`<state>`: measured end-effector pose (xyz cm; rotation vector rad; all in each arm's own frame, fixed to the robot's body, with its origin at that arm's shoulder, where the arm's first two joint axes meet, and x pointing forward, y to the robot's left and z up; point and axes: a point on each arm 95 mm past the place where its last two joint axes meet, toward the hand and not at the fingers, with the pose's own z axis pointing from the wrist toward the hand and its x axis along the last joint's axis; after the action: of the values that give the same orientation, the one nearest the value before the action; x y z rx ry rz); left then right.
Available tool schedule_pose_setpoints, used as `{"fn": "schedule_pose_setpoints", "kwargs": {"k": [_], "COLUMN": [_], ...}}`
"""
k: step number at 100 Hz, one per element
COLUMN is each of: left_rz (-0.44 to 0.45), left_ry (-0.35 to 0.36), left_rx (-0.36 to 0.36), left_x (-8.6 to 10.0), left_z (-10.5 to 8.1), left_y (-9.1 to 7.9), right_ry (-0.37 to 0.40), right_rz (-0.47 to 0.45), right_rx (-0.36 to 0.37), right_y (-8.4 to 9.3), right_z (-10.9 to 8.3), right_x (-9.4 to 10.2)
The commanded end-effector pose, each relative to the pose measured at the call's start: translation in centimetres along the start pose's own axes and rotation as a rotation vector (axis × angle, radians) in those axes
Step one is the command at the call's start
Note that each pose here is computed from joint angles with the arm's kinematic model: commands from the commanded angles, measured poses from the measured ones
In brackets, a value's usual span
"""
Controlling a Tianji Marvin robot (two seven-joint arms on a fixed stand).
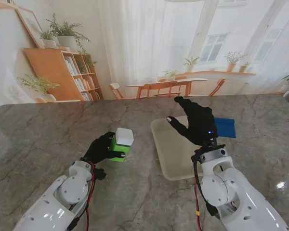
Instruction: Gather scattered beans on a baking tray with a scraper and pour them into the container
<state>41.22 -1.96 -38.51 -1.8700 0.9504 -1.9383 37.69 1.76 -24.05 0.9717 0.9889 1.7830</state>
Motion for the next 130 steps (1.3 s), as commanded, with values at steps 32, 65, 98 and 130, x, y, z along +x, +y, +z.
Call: {"fn": "schedule_pose_setpoints", "kwargs": {"k": [32, 65, 98, 130], "left_rz": [0.034, 0.083, 0.101, 0.115], "left_ry": [-0.021, -0.048, -0.073, -0.031], "left_rx": [-0.039, -0.105, -0.167, -0.201], "left_x": [-1.6, -2.8, -3.4, -3.0], "left_z": [0.5, -0.4, -1.3, -1.8], "left_y": [0.6, 0.5, 0.0, -1.0], "right_ry": [-0.023, -0.022, -0.033, -0.048], "right_rz": [0.038, 0.045, 0.051, 0.049], "right_rx": [0.054, 0.067, 0.097, 0.127], "right_y": [-2.0, -2.3, -2.8, -3.0], "right_z": [-0.7, -0.9, -1.1, -1.4], "right_x": [-0.1, 0.1, 0.1, -0.1]}}
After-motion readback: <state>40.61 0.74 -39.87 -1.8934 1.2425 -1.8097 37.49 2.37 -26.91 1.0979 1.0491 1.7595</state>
